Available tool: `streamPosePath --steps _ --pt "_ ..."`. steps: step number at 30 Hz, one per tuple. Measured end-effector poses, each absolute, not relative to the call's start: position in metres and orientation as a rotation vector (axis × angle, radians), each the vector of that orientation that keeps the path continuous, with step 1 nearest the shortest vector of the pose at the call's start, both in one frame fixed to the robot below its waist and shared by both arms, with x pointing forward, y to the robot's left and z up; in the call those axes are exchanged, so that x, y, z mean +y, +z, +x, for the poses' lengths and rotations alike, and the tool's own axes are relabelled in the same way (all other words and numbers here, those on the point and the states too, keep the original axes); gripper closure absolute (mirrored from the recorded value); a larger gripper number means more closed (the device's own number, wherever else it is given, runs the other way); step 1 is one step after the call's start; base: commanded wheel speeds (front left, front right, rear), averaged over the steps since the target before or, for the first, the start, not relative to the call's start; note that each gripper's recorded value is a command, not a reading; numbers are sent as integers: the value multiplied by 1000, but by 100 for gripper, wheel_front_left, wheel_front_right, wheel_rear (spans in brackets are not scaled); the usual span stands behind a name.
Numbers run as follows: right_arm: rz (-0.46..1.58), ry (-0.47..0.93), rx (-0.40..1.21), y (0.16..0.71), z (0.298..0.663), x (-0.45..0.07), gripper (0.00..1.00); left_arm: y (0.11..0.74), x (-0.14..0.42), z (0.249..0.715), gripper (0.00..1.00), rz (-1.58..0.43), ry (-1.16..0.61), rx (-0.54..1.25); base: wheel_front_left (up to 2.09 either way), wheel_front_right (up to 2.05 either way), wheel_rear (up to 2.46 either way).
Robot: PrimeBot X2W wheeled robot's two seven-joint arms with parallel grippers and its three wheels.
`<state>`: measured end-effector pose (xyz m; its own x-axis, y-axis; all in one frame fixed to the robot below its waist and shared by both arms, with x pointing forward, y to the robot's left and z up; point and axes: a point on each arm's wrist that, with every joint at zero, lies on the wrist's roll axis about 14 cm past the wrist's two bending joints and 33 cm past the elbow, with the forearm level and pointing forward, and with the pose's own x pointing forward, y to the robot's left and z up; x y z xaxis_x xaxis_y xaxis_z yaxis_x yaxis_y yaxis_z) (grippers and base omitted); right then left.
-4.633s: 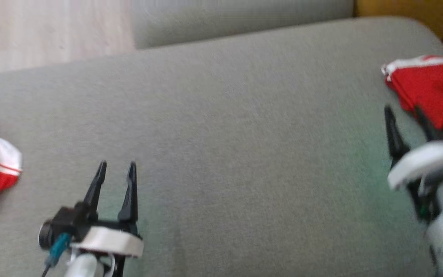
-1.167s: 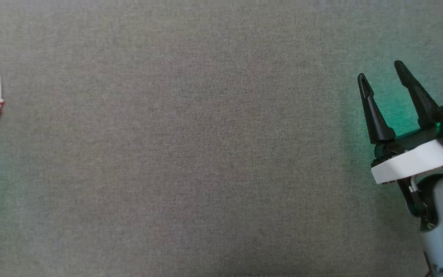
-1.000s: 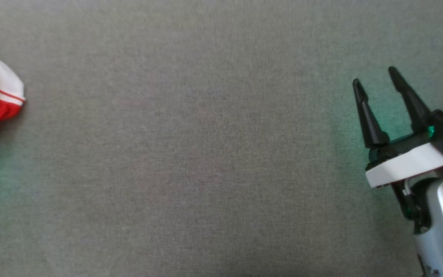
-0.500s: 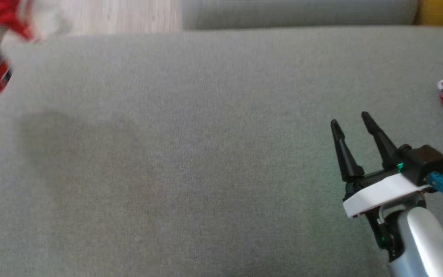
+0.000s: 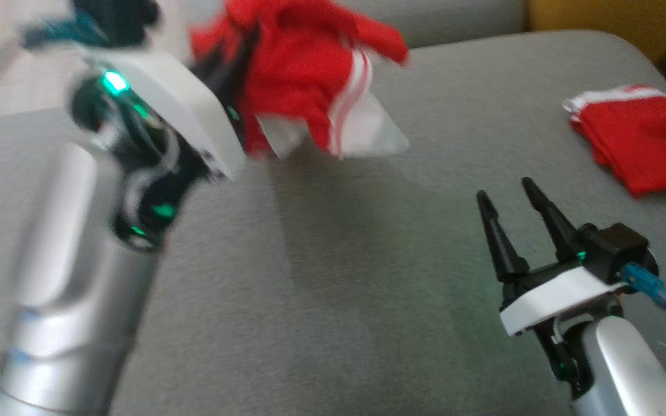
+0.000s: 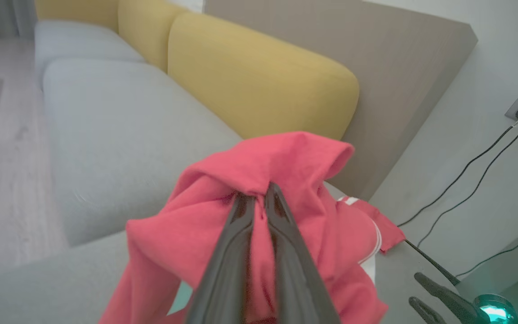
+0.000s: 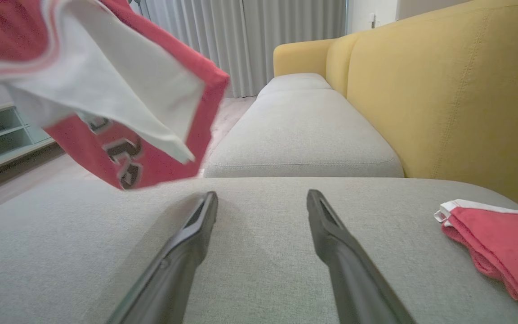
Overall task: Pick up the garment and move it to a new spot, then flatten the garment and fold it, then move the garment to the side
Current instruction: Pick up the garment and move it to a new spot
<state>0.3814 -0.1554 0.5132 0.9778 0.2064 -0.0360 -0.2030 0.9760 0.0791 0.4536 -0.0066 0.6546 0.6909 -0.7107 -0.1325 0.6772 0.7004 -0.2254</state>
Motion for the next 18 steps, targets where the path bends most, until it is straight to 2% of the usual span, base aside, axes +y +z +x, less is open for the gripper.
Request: streamPosePath --steps 5,14,16,18 --pt "65 167 53 512 379 -169 0 574 -42 457 100 -205 -791 377 0 0 0" --pt "58 114 107 494 378 -187 0 449 -58 445 100 -149 -727 521 0 0 0" --pt "59 123 109 492 380 -184 0 433 -55 439 0 -136 -706 545 0 0 0" --pt "56 140 105 494 383 -180 0 423 -47 435 0 -144 -672 574 0 0 0"
